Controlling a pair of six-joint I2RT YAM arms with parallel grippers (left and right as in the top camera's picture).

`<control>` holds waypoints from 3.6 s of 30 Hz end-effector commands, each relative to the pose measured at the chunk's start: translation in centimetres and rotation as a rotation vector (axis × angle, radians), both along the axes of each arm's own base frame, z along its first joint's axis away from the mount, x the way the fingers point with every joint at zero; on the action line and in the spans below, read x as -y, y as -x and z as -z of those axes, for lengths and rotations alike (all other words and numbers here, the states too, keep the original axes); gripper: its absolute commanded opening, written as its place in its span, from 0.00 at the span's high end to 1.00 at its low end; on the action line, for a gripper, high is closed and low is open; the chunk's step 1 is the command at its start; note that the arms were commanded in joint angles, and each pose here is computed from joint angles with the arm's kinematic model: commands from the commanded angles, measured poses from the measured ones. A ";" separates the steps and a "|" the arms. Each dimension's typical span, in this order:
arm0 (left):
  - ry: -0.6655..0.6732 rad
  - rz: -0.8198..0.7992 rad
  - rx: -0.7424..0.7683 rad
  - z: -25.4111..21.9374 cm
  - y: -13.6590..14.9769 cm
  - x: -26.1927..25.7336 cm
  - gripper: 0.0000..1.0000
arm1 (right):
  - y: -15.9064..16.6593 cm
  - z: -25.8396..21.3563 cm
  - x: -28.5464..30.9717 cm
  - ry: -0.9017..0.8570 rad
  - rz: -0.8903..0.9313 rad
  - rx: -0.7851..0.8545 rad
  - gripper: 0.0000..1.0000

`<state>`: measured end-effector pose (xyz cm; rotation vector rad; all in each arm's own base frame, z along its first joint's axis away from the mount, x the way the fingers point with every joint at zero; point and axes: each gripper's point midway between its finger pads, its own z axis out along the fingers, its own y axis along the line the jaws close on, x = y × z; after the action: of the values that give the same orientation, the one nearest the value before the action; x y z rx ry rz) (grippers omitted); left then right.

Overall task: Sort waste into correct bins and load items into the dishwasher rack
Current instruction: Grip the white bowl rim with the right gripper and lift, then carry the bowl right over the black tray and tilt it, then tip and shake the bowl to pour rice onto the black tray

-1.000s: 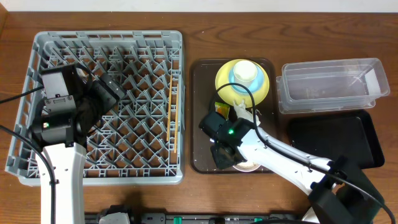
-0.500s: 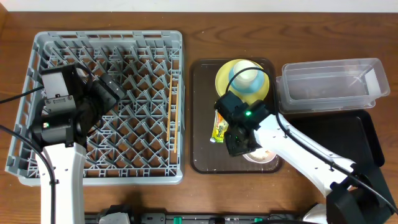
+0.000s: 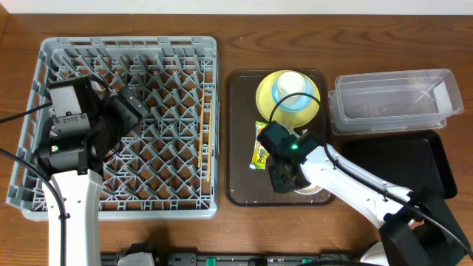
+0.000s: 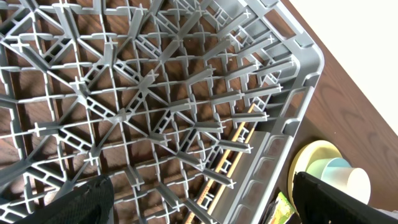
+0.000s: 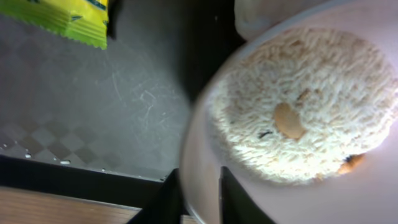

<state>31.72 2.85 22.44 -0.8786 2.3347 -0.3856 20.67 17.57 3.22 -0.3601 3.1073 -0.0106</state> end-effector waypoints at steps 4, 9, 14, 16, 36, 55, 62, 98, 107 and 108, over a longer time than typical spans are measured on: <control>0.003 -0.007 0.006 -0.3 -0.2 -0.1 0.07 | 0.3 -0.1 -0.1 -0.005 -0.006 0.005 0.96; 0.003 -0.007 0.006 -0.3 -0.2 -0.1 0.07 | 0.6 -1.7 0.7 0.026 -0.018 -0.034 0.99; 0.003 -0.007 0.006 -0.3 -0.2 -0.1 0.07 | -0.3 -5.5 1.4 0.052 -0.015 -0.018 0.99; 0.003 -0.007 0.006 -0.3 -0.2 -0.1 0.07 | -0.8 -7.0 1.7 0.057 -0.010 0.011 0.99; 0.003 -0.007 0.006 -0.3 -0.2 -0.1 0.07 | -4.2 -16.2 14.7 -0.169 0.360 0.214 0.99; 0.003 -0.007 0.006 -0.3 -0.2 -0.1 0.07 | -6.5 -17.5 22.8 -0.903 0.587 0.543 0.99; 0.003 -0.007 0.006 -0.3 -0.2 -0.1 0.07 | -6.4 -16.1 23.7 -1.076 0.625 0.620 0.99; 0.003 -0.007 0.006 -0.3 -0.2 -0.1 0.07 | -6.4 -15.6 28.8 -1.087 0.753 0.748 0.99; 0.003 -0.007 0.006 -0.3 -0.2 -0.1 0.07 | -6.3 -14.9 29.0 -1.018 0.708 0.764 0.99; 0.003 -0.007 0.006 -0.3 -0.2 -0.1 0.07 | -6.3 -14.5 29.4 -1.023 0.774 0.731 0.99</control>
<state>31.72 2.85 22.44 -0.8786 2.3347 -0.3856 26.87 -11.18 17.99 0.5722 1.9718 1.0430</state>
